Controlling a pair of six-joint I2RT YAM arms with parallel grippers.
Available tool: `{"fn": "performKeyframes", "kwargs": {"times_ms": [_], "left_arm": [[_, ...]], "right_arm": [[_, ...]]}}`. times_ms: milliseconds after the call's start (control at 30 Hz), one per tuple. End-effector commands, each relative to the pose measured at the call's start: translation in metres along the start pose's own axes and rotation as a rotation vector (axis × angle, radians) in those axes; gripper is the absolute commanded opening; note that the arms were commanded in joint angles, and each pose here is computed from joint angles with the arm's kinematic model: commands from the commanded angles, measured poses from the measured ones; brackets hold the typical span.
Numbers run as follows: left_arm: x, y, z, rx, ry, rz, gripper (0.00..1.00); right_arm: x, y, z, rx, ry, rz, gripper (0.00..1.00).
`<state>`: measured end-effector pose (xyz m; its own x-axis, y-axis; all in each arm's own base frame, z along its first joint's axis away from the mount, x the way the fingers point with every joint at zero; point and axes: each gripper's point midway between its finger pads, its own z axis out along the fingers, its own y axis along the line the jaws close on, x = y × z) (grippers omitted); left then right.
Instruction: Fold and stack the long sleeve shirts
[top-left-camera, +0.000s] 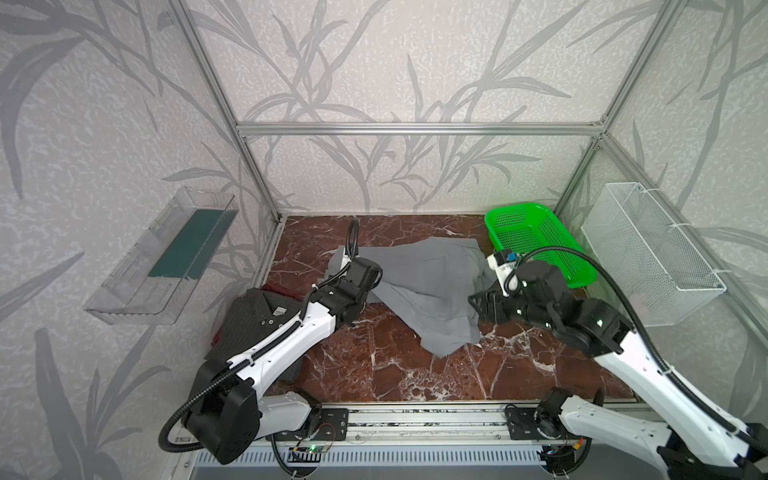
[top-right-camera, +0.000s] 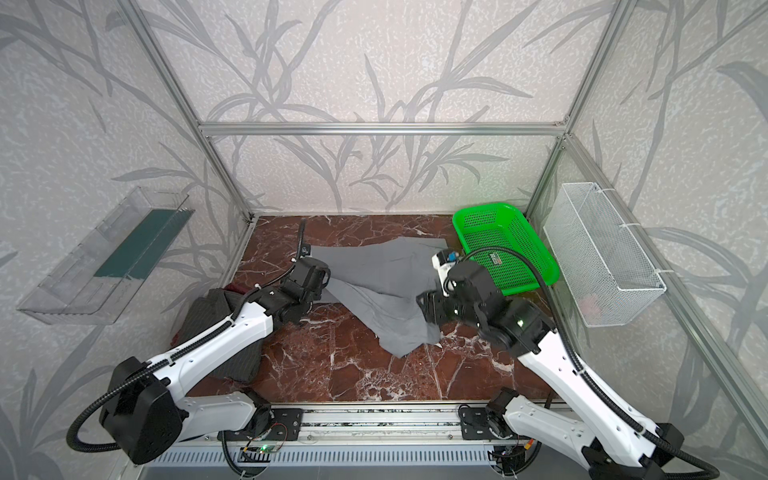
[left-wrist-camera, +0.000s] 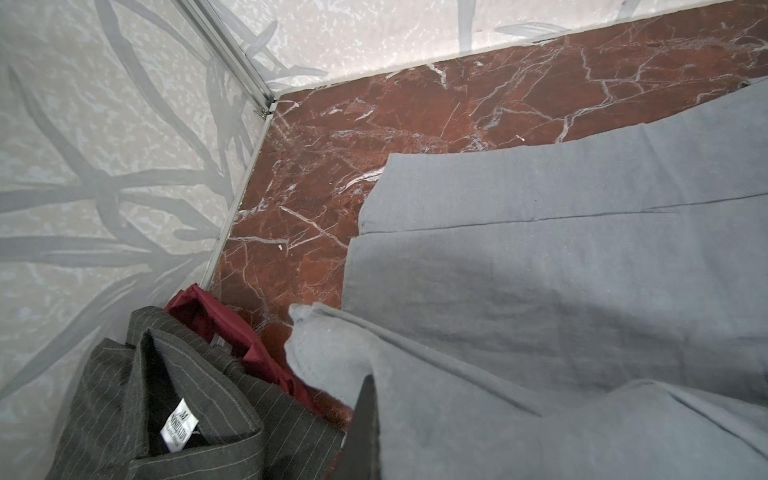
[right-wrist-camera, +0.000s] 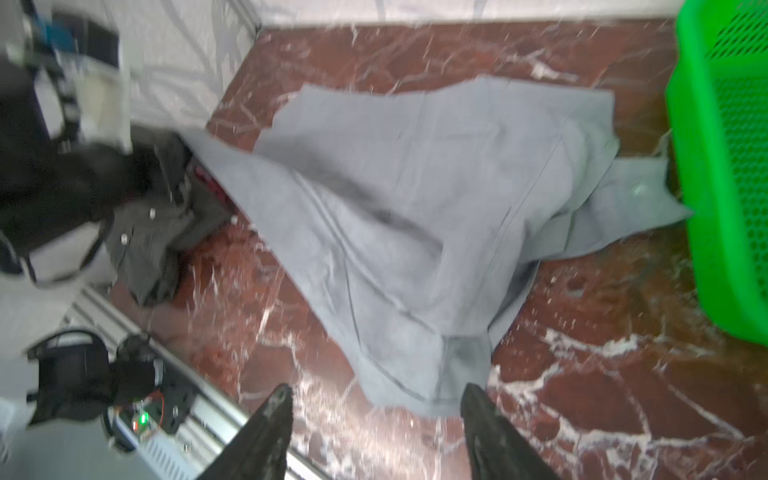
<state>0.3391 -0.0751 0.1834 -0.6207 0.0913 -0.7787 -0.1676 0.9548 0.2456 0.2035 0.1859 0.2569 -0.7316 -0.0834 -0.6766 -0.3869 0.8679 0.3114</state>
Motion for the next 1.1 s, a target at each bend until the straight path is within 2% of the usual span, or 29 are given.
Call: {"fn": "performKeyframes", "kwargs": {"times_ms": [0,133,200,267,400,533,633,733,867,1067], "left_arm": [[-0.009,-0.003,-0.002,0.026,0.007,-0.049,0.0],[-0.012,-0.001,-0.006,0.035,0.002,-0.074,0.0],[-0.015,-0.001,-0.009,0.049,0.004,-0.089,0.0],[-0.017,-0.001,-0.011,0.051,0.013,-0.097,0.0],[-0.017,-0.003,-0.012,0.059,0.048,-0.114,0.0],[-0.02,-0.01,-0.016,0.107,0.07,-0.153,0.0],[-0.024,-0.018,-0.022,0.161,0.086,-0.198,0.0],[-0.027,-0.024,-0.029,0.201,0.105,-0.226,0.0],[-0.029,-0.023,-0.037,0.218,0.1,-0.247,0.0],[-0.025,-0.014,-0.041,0.201,0.086,-0.241,0.0]], "right_arm": [[0.043,-0.011,0.023,0.063,0.056,0.038,0.64],[0.099,-0.037,0.05,0.157,0.172,0.152,0.64],[0.117,-0.037,0.059,0.13,0.201,0.192,0.62],[0.127,-0.016,0.071,0.028,0.188,0.214,0.6],[0.133,0.026,0.072,0.008,0.154,0.053,0.61],[0.151,0.059,0.095,-0.066,0.181,0.108,0.66],[0.161,0.076,0.117,-0.065,0.22,0.143,0.68],[0.155,0.09,0.127,-0.034,0.182,0.119,0.7],[0.152,0.061,0.143,0.137,0.113,0.148,0.7],[0.166,0.022,0.16,0.255,0.127,0.154,0.69]]}}
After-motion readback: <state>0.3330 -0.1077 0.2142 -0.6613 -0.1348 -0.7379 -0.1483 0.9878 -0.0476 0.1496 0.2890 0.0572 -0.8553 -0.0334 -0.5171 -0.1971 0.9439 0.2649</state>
